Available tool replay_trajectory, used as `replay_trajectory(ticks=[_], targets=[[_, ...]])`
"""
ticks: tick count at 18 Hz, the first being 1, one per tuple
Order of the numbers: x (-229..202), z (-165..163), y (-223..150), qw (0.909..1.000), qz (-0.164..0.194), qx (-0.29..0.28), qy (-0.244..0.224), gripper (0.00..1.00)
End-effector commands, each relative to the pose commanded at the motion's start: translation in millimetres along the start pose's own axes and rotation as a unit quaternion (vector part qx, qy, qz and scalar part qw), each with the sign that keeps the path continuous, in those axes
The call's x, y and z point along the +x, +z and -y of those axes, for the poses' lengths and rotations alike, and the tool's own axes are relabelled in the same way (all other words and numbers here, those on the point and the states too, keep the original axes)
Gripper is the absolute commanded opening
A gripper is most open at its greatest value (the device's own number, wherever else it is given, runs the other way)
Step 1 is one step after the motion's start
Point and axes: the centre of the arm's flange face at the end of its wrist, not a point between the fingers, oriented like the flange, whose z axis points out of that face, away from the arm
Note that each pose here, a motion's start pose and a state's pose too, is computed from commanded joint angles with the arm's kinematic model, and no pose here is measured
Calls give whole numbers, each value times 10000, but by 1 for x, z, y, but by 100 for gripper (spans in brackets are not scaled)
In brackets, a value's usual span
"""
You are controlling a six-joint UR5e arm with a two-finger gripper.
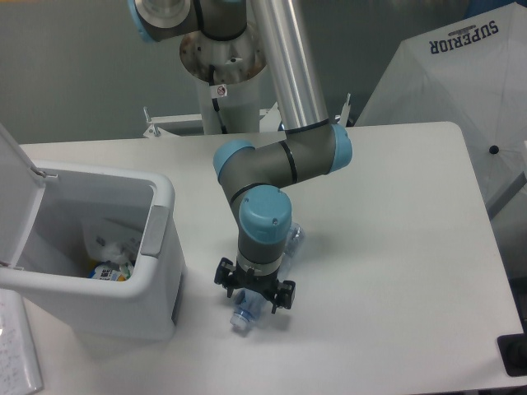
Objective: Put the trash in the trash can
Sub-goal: 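Lower and close the gripper around the bottle near its cap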
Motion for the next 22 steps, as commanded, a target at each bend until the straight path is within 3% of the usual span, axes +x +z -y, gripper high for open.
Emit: replay_trajectory(ticks=[3,11,22], targets=[[-1,1,1,10000,6,-5,-8,89],[-2,2,1,10000,21,2,2,87],[-3,2,1,10000,45,-18,-6,75]])
